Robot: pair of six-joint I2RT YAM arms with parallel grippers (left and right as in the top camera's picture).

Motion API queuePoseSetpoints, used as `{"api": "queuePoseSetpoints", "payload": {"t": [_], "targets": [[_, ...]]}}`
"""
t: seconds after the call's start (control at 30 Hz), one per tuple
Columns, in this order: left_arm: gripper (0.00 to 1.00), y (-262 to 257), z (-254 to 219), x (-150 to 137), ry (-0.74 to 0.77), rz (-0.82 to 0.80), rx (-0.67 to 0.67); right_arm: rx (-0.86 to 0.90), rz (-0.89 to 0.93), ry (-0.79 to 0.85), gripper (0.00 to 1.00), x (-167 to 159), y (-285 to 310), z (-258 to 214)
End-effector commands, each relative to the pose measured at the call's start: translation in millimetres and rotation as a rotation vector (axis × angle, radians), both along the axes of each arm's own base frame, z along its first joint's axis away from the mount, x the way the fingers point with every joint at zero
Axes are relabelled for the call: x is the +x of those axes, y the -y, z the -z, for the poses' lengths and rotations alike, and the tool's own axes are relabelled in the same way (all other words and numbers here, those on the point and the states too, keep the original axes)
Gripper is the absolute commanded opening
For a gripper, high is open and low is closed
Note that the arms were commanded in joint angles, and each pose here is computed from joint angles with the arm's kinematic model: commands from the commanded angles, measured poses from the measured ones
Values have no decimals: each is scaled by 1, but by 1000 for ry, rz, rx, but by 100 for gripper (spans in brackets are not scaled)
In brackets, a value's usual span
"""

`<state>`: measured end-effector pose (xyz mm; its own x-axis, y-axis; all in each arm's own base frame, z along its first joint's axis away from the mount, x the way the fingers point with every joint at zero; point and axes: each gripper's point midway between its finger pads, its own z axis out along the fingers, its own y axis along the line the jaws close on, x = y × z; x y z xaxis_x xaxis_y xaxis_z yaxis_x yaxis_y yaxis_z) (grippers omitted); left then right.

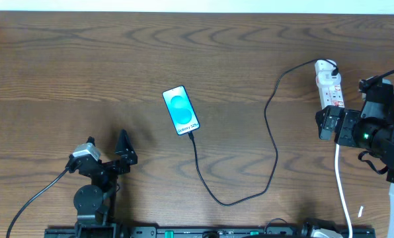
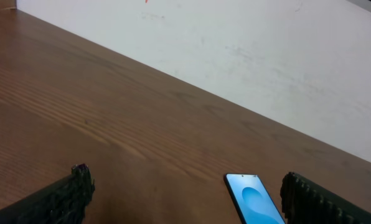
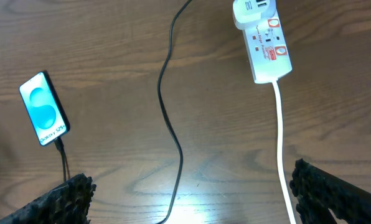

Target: Plug charger to phone and switch on socket

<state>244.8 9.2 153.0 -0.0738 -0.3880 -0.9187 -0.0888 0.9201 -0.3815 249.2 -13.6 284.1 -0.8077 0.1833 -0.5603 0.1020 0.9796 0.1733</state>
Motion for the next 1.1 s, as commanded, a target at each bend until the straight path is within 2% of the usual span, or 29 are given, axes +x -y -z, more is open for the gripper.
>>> {"api": "queuePoseSetpoints", "payload": {"t": [0.0,1.07], "targets": [[98,-3,17,-1,-58,-13,25,-7,-18,7,99,-1,-2,-2],[98,-3,17,-1,-58,-13,25,-27,-45,10,99,1,-8,-2]]}}
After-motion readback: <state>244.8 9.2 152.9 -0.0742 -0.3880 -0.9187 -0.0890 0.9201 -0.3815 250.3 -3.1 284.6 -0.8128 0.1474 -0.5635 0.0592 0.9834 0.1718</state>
